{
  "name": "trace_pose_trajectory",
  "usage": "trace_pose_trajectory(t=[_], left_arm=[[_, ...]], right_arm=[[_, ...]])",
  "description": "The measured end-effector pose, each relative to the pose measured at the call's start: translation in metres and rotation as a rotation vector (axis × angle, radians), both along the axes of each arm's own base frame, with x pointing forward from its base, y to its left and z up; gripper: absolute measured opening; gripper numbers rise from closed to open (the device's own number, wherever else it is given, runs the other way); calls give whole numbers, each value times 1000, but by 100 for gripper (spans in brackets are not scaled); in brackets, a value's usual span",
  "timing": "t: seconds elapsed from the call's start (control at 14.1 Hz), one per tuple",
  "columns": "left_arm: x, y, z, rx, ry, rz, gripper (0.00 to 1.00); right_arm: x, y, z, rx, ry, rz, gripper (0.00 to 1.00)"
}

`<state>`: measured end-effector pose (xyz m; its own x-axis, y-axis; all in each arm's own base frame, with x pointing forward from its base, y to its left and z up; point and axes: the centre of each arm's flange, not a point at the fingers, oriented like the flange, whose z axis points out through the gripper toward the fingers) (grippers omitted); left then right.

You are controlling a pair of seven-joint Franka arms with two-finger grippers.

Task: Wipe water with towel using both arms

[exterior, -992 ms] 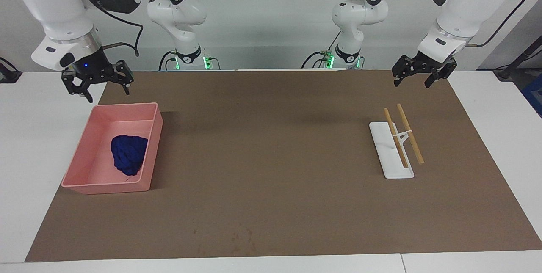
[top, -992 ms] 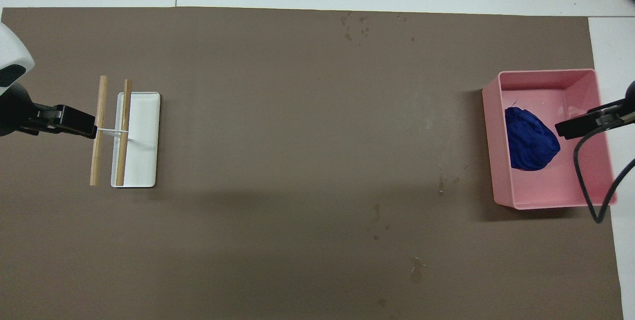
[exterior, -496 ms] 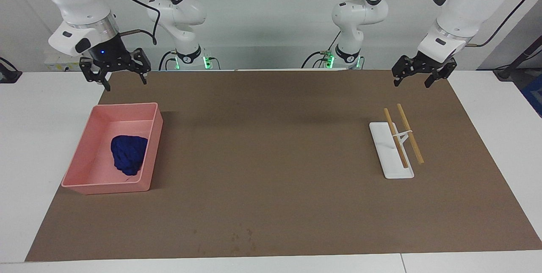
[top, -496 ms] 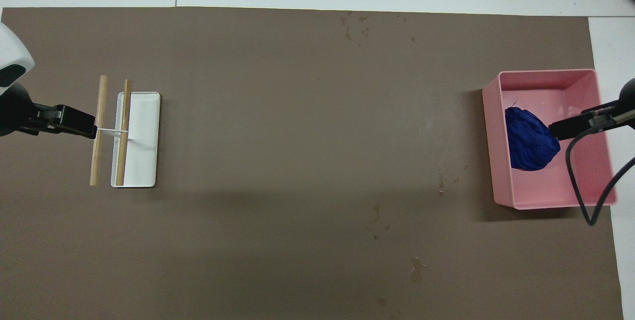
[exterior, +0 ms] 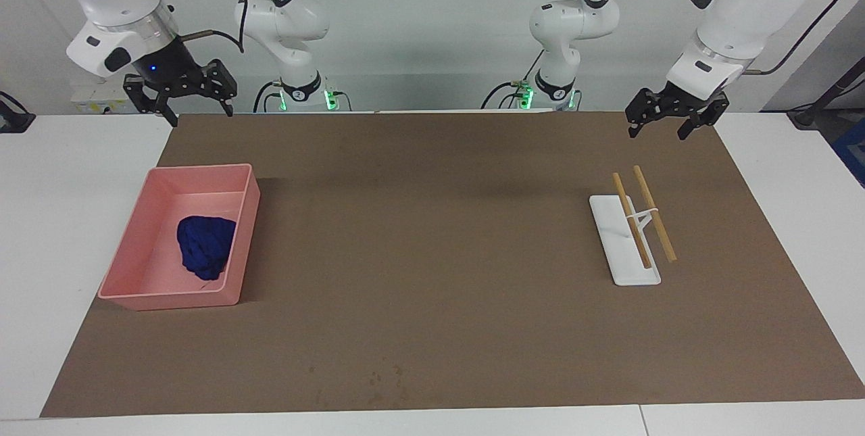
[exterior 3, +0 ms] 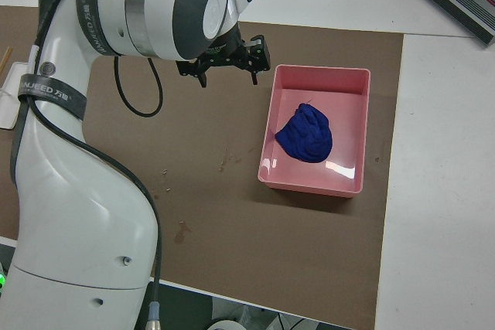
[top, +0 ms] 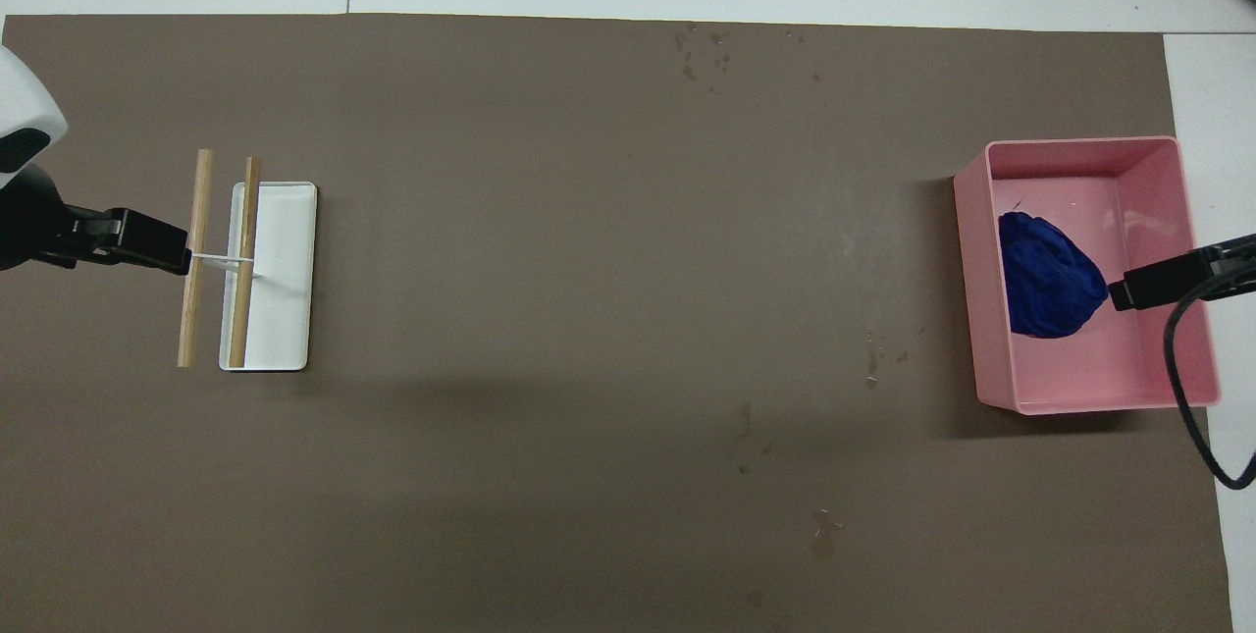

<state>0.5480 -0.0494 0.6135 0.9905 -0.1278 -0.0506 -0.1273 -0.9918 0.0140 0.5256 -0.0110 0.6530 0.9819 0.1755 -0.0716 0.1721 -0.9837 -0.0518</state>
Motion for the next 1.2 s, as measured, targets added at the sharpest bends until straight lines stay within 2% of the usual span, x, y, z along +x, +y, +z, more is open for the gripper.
trace_pose_trajectory(t=[0.28, 0.78, 1.2], left_arm=[[0, 0, 0, 0, 0, 0, 100], [0, 0, 0, 0, 0, 0, 100], [0, 0, 0, 0, 0, 0, 100]], right_arm=[[-19, 7, 18, -4, 10, -3, 100], [-19, 11, 19, -5, 4, 4, 100], [-12, 11, 22, -5, -50, 2, 100]])
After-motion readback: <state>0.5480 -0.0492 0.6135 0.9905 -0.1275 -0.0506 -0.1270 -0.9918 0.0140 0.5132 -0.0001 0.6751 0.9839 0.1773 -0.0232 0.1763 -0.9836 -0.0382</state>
